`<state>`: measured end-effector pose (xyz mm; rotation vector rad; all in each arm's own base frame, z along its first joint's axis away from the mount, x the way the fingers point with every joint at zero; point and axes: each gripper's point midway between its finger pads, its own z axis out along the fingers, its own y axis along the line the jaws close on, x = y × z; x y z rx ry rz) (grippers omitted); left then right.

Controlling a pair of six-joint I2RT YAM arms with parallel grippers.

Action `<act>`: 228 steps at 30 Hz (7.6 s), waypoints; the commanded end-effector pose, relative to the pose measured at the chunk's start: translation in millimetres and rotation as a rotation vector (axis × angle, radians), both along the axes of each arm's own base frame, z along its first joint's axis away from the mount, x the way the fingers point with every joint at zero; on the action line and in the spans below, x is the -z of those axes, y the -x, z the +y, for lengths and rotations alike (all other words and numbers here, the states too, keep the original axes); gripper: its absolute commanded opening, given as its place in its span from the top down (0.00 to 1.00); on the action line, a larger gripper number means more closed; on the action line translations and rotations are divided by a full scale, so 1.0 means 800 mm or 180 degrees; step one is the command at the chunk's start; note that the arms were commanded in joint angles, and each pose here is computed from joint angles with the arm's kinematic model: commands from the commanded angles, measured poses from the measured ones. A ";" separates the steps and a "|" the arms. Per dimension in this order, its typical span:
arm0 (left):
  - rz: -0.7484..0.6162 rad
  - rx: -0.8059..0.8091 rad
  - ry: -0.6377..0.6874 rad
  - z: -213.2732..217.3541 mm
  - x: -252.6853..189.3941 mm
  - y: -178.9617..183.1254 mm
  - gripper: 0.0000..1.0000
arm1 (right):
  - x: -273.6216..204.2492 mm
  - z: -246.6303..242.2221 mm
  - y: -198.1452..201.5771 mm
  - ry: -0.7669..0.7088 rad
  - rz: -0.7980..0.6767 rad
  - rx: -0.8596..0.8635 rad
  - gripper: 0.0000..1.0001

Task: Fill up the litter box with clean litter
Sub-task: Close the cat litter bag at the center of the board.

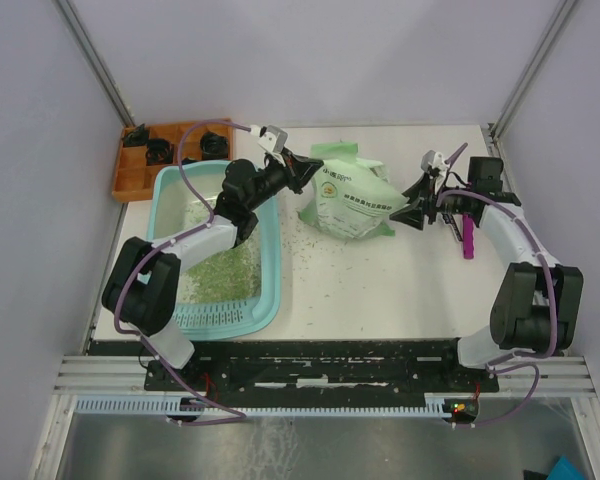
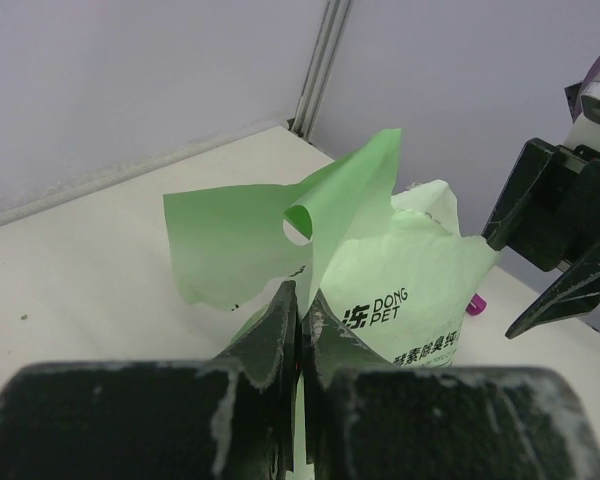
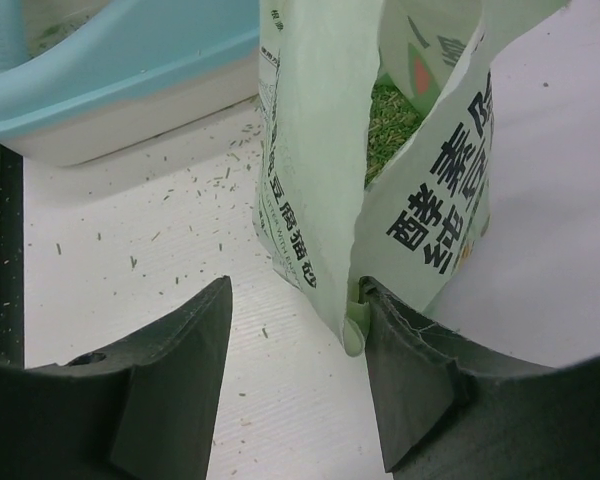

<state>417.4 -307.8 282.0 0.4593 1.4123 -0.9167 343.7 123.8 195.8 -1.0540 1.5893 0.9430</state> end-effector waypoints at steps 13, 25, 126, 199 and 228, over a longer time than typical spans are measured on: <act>-0.0727 -0.0078 0.0243 0.022 -0.108 0.017 0.97 | -0.044 -0.013 -0.058 0.0091 -0.0452 0.0137 0.36; -0.0676 -0.0080 0.0272 0.020 -0.108 0.014 0.97 | -0.036 0.017 0.012 0.0072 -0.0271 -0.0726 0.34; 0.1988 0.0211 -0.1568 0.023 0.037 -0.009 0.97 | 0.016 -0.020 0.112 0.0435 0.0716 -0.0901 0.98; -0.2169 0.0589 -0.2852 -0.073 -0.054 0.171 0.30 | 0.061 0.019 0.102 0.0658 0.1232 -0.1091 0.98; -0.2542 0.1022 -0.3671 -0.114 0.038 0.138 0.35 | 0.059 0.017 0.112 0.0703 0.1267 -0.1103 0.98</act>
